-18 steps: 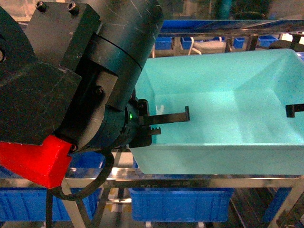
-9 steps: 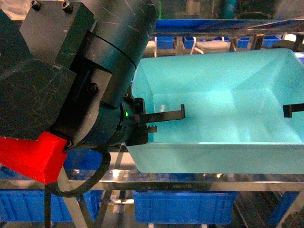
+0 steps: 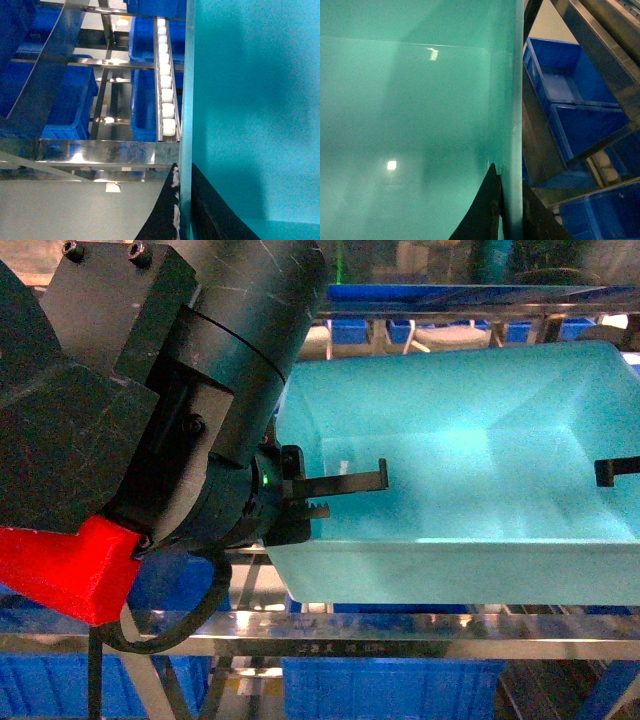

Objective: Organize blue bins on left shelf correctly

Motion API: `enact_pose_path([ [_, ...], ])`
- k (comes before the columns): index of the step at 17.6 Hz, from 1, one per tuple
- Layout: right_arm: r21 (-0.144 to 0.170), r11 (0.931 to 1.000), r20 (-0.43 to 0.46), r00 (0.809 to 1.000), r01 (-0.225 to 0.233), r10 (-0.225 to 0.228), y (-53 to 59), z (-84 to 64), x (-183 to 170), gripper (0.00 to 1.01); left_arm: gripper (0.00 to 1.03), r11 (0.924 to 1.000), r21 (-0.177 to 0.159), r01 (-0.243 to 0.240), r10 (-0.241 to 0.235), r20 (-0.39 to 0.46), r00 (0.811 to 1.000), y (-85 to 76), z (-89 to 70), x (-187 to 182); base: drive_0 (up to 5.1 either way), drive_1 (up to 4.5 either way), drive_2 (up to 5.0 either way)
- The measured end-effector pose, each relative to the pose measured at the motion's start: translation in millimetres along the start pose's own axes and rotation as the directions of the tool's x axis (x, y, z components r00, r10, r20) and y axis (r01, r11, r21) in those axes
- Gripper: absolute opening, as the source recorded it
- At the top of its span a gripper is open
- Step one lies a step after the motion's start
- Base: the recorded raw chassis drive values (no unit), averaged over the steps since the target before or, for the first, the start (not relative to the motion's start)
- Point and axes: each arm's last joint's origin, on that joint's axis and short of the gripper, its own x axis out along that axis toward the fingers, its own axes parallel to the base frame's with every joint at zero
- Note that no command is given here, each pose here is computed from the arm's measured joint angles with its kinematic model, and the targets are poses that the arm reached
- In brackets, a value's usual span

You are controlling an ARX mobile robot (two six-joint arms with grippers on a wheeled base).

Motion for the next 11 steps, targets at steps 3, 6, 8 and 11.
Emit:
enact_pose_path([
  [3,0.000,1.0000,0.000,1.000,0.000,0.000,0.0,0.0,0.0,0.02,0.02,1.0000,0.000,0.000,0.000,0.000,1.000,0.0,0.0,0.0,0.0,0.00,0.0],
  [6,0.000,1.0000,0.000,1.000,0.000,0.000,0.0,0.0,0.0,0.02,0.02,1.0000,0.000,0.000,0.000,0.000,1.000,0.0,0.0,0.0,0.0,0.00,0.0],
  [8,0.000,1.0000,0.000,1.000,0.000,0.000,0.0,0.0,0.0,0.02,0.02,1.0000,0.000,0.000,0.000,0.000,1.000,0.0,0.0,0.0,0.0,0.00,0.0],
  [11,0.000,1.0000,0.000,1.000,0.000,0.000,0.0,0.0,0.0,0.02,0.02,1.0000,0.000,0.000,0.000,0.000,1.000,0.0,0.0,0.0,0.0,0.00,0.0],
])
